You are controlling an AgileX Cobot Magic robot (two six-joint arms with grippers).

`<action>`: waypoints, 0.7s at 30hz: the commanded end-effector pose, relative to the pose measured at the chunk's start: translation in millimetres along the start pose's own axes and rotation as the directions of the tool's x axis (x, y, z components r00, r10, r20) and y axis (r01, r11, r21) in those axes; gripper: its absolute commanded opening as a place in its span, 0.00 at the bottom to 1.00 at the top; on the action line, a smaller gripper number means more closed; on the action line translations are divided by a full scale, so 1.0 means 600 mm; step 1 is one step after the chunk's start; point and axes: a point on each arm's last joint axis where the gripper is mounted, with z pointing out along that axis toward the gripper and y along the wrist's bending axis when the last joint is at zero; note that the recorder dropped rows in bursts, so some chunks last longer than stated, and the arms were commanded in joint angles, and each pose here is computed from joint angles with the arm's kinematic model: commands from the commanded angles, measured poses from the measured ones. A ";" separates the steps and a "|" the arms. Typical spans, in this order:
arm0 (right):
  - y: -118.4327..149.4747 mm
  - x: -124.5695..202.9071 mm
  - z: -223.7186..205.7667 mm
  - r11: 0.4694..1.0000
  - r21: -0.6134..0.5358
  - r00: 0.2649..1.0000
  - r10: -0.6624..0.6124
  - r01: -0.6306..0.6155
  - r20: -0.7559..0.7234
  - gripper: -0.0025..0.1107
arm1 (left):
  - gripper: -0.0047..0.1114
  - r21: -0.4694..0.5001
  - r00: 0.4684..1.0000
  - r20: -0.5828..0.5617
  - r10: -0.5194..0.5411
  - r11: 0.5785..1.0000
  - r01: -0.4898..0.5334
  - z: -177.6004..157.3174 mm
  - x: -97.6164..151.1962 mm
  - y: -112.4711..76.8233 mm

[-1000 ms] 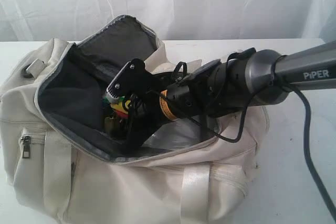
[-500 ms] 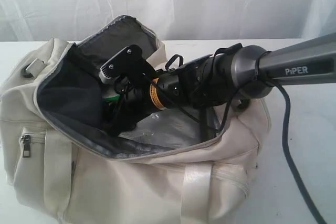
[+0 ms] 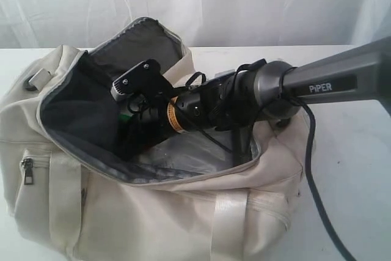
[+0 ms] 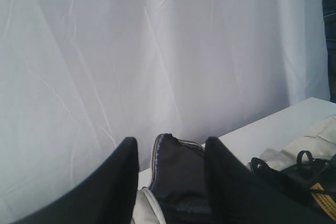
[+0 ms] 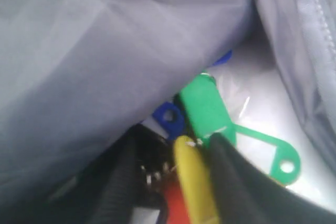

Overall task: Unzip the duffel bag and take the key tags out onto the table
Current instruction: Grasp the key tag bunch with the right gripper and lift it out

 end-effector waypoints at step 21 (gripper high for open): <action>-0.014 -0.064 -0.080 0.990 0.132 0.995 0.036 -0.048 0.094 0.02 | 0.43 -0.002 1.000 -0.002 0.008 1.000 -0.008 -0.002 0.002 0.000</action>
